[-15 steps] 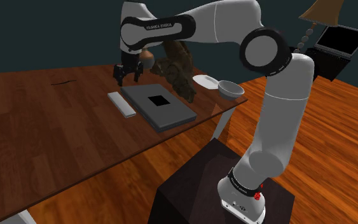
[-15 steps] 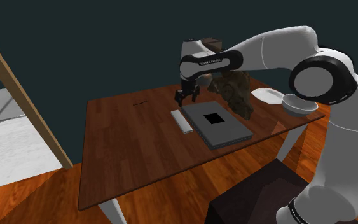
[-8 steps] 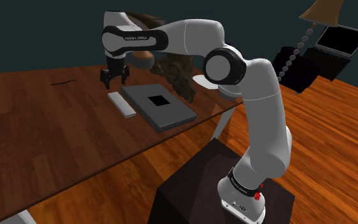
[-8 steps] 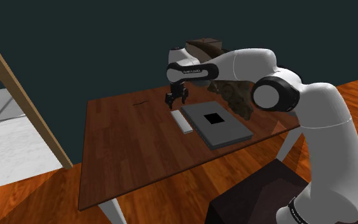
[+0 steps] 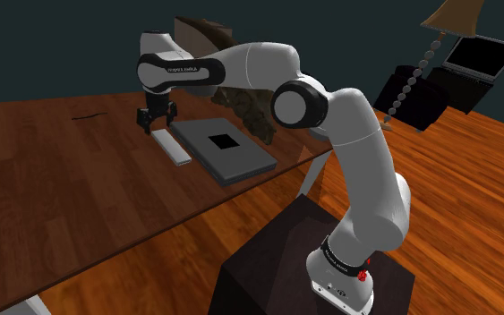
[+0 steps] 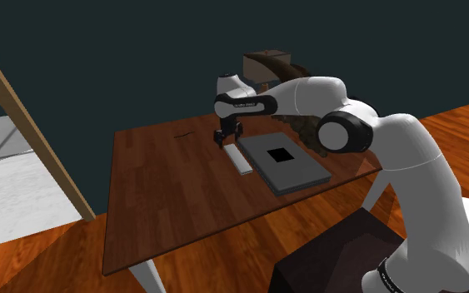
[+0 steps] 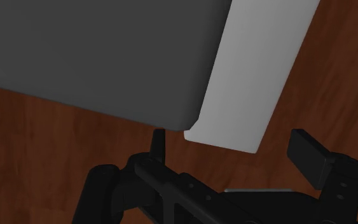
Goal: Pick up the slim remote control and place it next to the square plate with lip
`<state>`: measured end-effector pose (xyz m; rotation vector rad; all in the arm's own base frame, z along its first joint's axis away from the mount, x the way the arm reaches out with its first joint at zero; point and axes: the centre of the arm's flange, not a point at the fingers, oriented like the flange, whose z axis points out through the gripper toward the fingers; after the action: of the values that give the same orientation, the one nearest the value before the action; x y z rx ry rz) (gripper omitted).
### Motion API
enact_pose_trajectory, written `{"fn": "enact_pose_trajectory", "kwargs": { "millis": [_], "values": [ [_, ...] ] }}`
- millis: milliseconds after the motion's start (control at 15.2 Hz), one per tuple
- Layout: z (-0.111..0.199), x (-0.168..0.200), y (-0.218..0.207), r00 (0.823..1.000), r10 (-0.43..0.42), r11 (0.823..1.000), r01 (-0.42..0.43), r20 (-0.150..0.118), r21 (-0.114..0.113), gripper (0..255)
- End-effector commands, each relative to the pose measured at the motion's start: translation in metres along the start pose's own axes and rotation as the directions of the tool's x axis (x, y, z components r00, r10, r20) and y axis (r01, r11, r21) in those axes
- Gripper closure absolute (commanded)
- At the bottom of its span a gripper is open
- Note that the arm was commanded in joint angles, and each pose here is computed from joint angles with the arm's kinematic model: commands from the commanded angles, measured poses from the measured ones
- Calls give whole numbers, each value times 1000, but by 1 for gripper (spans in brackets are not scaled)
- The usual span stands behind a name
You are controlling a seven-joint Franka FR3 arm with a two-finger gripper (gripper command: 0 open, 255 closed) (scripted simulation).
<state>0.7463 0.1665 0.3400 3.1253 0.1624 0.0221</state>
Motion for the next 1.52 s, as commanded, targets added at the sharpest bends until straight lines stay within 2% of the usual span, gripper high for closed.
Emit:
{"fn": "enact_pose_trajectory", "kwargs": {
  "millis": [0, 528, 594, 1188, 1452],
  "values": [
    [8, 0, 0, 1000, 0, 1000, 0, 0, 0, 0],
    [8, 0, 0, 1000, 0, 1000, 0, 0, 0, 0],
    [8, 0, 0, 1000, 0, 1000, 0, 0, 0, 255],
    [8, 0, 0, 1000, 0, 1000, 0, 0, 0, 255],
    [-13, 0, 0, 1000, 0, 1000, 0, 0, 0, 255]
  ]
}}
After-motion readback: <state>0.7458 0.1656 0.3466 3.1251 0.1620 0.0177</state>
